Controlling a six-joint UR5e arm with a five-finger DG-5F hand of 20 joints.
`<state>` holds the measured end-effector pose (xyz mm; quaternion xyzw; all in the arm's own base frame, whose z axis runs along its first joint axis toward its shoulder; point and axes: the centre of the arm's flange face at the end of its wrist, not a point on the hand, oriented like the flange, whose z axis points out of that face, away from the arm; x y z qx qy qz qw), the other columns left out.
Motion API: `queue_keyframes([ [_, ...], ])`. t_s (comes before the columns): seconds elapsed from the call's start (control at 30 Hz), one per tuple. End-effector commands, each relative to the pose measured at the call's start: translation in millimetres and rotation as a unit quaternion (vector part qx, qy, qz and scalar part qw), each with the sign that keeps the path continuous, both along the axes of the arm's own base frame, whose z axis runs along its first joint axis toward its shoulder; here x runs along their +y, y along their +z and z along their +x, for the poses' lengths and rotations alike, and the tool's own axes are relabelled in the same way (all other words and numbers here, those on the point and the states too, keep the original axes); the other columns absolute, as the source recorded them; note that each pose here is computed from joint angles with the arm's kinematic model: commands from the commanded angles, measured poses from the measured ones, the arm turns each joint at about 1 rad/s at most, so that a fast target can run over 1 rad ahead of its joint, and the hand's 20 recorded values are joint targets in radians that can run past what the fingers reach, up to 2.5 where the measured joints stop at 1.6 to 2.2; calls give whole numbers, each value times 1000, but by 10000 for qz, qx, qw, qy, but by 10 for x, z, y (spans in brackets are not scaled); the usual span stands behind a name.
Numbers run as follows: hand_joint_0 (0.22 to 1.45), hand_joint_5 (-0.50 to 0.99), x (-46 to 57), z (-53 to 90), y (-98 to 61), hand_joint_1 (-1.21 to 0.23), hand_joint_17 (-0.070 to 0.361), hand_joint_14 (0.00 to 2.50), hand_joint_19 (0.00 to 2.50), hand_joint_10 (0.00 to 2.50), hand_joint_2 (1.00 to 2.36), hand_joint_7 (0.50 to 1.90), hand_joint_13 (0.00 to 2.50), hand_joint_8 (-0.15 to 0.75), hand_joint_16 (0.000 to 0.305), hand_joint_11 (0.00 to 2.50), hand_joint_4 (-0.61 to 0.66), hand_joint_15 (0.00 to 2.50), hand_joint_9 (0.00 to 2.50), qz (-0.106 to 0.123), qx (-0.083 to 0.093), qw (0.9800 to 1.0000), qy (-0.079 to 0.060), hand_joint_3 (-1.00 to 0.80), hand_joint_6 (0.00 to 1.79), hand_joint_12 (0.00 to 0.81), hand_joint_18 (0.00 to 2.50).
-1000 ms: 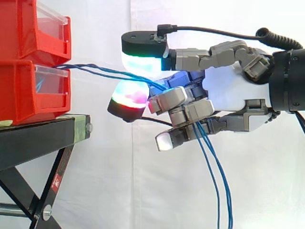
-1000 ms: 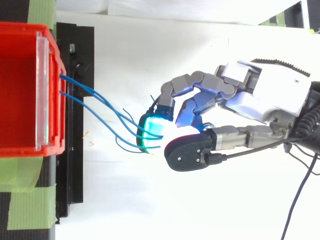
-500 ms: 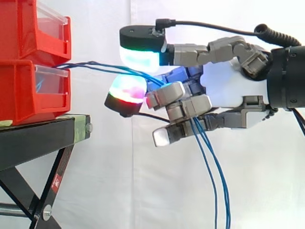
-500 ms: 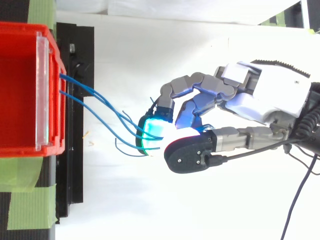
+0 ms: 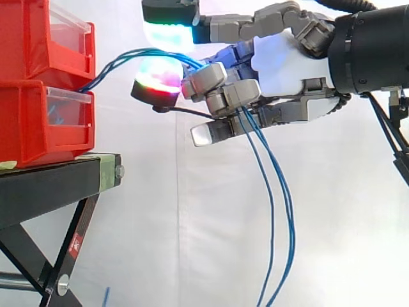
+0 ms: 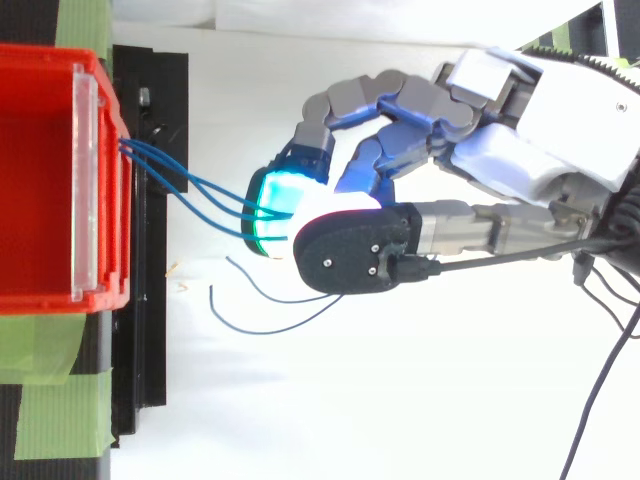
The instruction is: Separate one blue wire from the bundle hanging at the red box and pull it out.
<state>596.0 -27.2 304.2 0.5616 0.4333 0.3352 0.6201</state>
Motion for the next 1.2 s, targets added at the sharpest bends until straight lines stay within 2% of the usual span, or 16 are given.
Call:
queue_keyframes([
  [0.0, 616, -213, -14, -1, 10, -614, 85, 1129, 912, 806, 1016, 1028, 941, 329, 38, 1558, 260, 1543, 869, -54, 34, 10000, -26, -318, 832, 338, 786],
  [0.13, 630, -213, -14, -2, 9, -659, 85, 1110, 912, 812, 1017, 1024, 940, 332, 38, 1560, 255, 1551, 867, -63, 45, 10000, -26, -293, 834, 341, 787],
  [0.3, 682, -219, -13, 3, 17, -813, 85, 1080, 866, 814, 1021, 1020, 928, 335, 38, 1586, 245, 1546, 836, -65, 33, 10000, -26, -249, 842, 345, 770],
  [0.43, 707, -222, -14, -2, 9, -847, 83, 1036, 835, 818, 1023, 1019, 919, 332, 37, 1586, 243, 1578, 803, -70, 48, 10000, -26, -222, 848, 341, 753],
  [0.67, 781, -242, -14, -2, -1, -898, 81, 1110, 799, 865, 1025, 1029, 821, 326, 36, 1561, 237, 1530, 679, -88, 69, 9999, -26, -197, 860, 331, 650],
  [0.87, 804, -261, -15, -4, 8, -954, 81, 1020, 726, 742, 1019, 1060, 717, 315, 36, 1608, 221, 1559, 551, -86, 62, 9999, -26, -283, 843, 332, 541],
  [0.93, 798, -263, -13, 1, 2, -962, 81, 1092, 719, 814, 1014, 1039, 690, 313, 36, 1558, 222, 1496, 514, -91, 57, 9999, -26, -341, 848, 334, 541],
  [1.07, 763, -267, -13, 3, 17, -963, 82, 1013, 689, 768, 1000, 1041, 695, 313, 36, 1572, 219, 1527, 491, -86, 43, 10000, -26, -500, 839, 330, 561],
  [1.17, 732, -267, -13, 1, 2, -956, 81, 1011, 704, 773, 1000, 1028, 695, 317, 36, 1551, 226, 1524, 494, -91, 57, 9999, -26, -500, 837, 329, 559],
])
